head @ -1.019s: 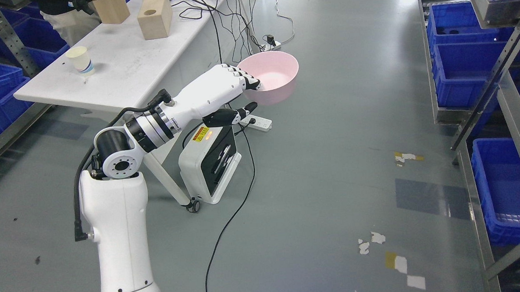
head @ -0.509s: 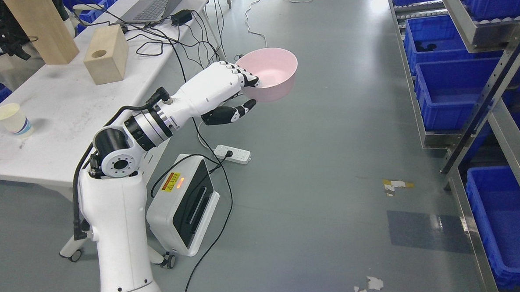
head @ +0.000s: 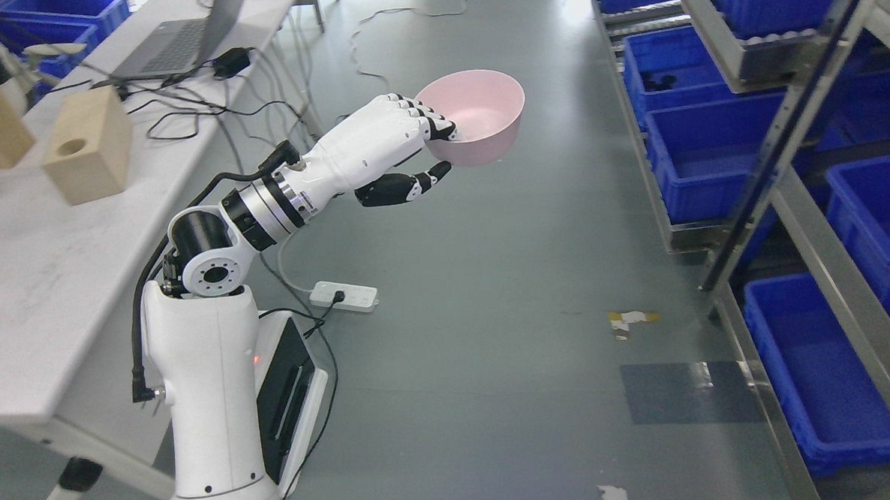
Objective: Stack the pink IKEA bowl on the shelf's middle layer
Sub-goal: 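Hold the pink bowl raised in the left hand while driving to the other shelf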
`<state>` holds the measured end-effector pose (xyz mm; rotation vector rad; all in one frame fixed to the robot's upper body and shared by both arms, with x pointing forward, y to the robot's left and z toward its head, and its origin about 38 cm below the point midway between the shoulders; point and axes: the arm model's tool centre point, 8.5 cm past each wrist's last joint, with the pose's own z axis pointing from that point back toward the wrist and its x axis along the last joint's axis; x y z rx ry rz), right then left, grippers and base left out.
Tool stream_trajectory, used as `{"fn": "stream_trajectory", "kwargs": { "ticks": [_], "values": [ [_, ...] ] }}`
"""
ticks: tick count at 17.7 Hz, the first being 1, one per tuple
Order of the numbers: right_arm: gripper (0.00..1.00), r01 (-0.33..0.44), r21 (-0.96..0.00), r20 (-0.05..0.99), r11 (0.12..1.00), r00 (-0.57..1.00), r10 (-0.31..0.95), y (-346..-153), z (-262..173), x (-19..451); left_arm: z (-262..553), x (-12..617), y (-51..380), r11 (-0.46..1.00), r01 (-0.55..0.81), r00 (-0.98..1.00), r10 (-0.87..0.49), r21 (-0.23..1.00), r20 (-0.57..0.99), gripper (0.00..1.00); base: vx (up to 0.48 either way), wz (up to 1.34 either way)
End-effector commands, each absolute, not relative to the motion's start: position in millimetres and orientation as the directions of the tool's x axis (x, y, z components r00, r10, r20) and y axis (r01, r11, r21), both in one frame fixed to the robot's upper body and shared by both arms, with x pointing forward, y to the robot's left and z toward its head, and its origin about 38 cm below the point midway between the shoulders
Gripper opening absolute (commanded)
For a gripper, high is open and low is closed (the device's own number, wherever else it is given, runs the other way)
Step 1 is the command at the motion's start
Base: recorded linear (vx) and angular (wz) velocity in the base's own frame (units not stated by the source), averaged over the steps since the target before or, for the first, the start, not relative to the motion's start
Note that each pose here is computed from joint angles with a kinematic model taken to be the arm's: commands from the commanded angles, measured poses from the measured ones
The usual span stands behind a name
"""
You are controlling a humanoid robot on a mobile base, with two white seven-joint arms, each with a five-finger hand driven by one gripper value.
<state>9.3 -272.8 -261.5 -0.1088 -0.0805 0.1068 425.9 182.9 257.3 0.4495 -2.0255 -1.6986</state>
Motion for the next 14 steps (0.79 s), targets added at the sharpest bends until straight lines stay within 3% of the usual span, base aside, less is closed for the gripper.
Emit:
{"fn": "stream_trajectory", "kwargs": {
  "ticks": [1,8,12,14],
  "values": [
    [1.0,-0.102,-0.128,0.066,0.986,0.992,0.112,-283.8,-261,0,261,427,173,0.15,0.036,-0.861,-0.498,0.988,0.107,0.02,0.047,-1.05],
    [1.0,-0.102,-0.128,0.066,0.986,0.992,0.112,-283.8,-261,0,261,423,137,0.091,0.044,-0.907,-0.414,0.995,0.078,0.01,0.009,-1.41],
    [1.0,-0.102,-0.128,0.066,0.986,0.992,0.112,-283.8,-261,0,343,447,189,0.218,-0.159,-0.845,-0.535,0.963,-0.019,0.01,-0.021,-1.72],
    [1.0,-0.102,-0.128,0.066,0.986,0.992,0.112,-283.8,-261,0,351,459,198,0.223,-0.155,-0.83,-0.557,0.962,-0.004,0.01,-0.007,-1.47]
  ]
}}
